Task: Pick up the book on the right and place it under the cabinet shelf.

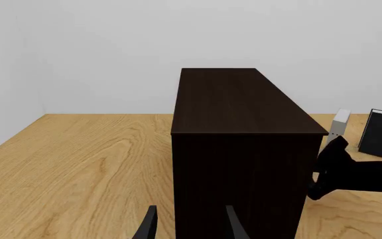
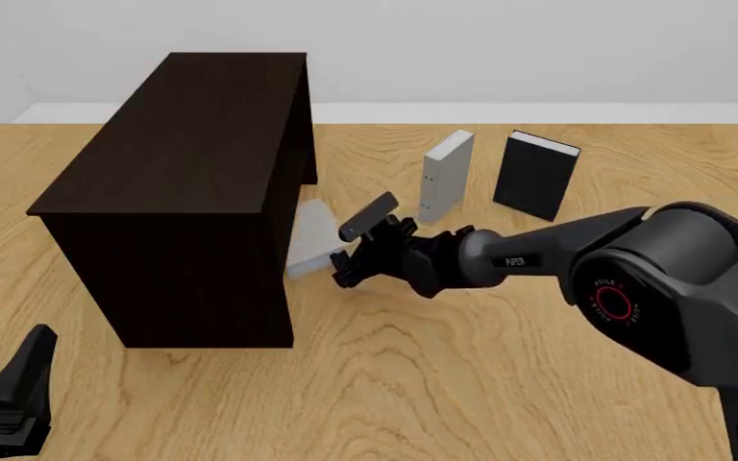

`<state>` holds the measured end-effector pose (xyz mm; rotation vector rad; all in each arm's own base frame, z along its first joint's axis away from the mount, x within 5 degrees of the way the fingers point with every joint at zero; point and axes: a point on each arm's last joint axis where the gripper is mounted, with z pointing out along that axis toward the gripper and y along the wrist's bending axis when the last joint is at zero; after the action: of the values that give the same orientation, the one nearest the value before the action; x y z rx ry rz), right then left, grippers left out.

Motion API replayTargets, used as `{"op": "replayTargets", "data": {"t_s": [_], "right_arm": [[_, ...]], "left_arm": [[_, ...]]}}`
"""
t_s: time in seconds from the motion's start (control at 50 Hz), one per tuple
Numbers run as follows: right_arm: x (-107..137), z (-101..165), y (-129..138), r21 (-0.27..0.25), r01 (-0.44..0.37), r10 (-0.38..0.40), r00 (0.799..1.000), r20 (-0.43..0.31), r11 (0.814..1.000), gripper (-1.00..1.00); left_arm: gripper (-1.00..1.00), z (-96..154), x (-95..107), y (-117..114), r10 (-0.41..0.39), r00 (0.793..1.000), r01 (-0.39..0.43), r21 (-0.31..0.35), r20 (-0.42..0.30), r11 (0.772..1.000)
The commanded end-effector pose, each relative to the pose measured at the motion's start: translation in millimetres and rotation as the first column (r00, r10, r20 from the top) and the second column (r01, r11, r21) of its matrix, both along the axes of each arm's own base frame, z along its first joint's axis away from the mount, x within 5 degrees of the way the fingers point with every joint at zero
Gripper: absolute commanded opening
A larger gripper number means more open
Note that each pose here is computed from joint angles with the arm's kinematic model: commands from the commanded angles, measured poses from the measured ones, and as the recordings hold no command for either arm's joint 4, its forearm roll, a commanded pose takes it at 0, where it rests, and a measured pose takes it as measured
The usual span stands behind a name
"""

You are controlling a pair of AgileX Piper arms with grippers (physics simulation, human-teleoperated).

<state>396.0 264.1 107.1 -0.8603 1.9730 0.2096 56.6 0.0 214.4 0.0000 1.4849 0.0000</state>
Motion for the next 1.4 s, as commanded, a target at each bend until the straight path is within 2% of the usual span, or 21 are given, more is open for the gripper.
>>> {"op": "replayTargets", "data": {"t_s": [0.02,1.18,1.4], "right_arm": [[2.8,6.4,11.0,0.025,-0.003,0.002,1.0,0.008,1.0,1.0],[13.2,1.0,52.1,0.028,-0.061,0.06,0.998,0.023,0.998,1.0],[14.4,7.2,54.1,0.031,-0.065,0.063,0.997,0.033,0.997,1.0]], "left_arm": [[1.0,0.0,0.0,0.0,0.0,1.0,0.0,0.0,0.0,1.0],[1.0,0.0,0.0,0.0,0.0,1.0,0.0,0.0,0.0,1.0],[1.0,0.0,0.0,0.0,0.0,1.0,0.0,0.0,0.0,1.0]]}}
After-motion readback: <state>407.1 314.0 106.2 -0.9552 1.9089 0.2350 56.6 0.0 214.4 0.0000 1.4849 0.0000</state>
